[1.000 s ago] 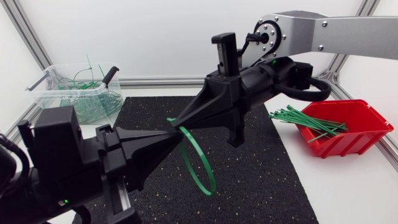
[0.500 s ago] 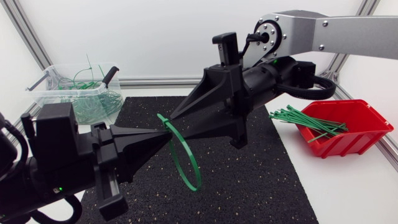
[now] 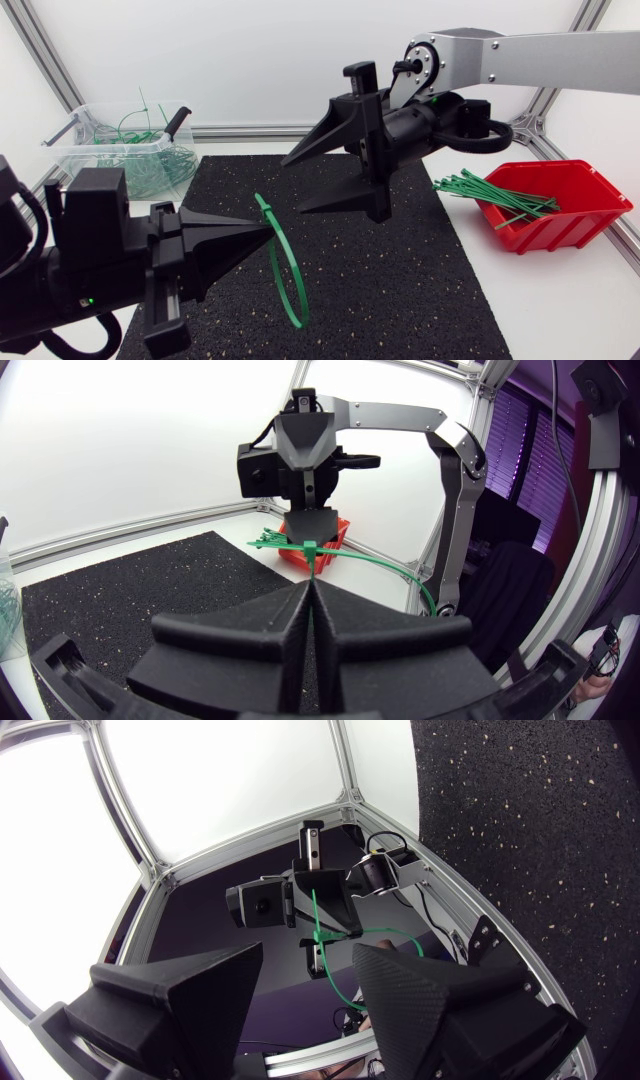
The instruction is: Take a green cable tie from the red box, thread the tail through the head to close it, then place it in the transparent bin on the left.
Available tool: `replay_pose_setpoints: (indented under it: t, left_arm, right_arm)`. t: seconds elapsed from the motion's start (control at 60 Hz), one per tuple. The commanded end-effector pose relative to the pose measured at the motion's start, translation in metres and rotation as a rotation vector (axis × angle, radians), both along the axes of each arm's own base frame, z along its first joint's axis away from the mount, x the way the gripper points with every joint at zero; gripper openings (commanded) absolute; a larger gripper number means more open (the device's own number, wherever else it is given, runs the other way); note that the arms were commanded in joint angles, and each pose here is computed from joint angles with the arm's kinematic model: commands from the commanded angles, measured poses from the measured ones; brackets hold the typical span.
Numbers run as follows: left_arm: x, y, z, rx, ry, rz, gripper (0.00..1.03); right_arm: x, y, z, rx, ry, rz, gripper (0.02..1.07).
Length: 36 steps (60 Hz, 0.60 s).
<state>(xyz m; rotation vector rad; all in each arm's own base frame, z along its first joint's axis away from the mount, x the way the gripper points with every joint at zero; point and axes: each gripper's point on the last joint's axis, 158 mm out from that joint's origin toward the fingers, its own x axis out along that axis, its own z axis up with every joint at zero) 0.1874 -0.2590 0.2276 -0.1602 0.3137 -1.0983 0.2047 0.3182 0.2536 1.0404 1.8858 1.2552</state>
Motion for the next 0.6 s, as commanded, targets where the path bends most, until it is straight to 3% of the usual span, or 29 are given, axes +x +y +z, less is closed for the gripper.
replay_pose_setpoints:
  t: [0.0,0.317,0.583]
  left_arm:
    - [-0.005,-0.004,0.016,-0.021,-0.036,-0.026,0.03]
    - [-0.007,-0.005,0.013,-0.020,-0.035,-0.034,0.03]
    - [-0.010,-0.006,0.014,-0.024,-0.040,-0.043,0.03]
  right_arm:
    - [0.000,0.007,-0.001,0.006,-0.012,0.020,0.64]
    - [-0.024,0.023,0.003,0.004,-0.026,0.102,0.48]
    - [-0.021,0.026,-0.008,-0.013,-0.009,0.108,0.43]
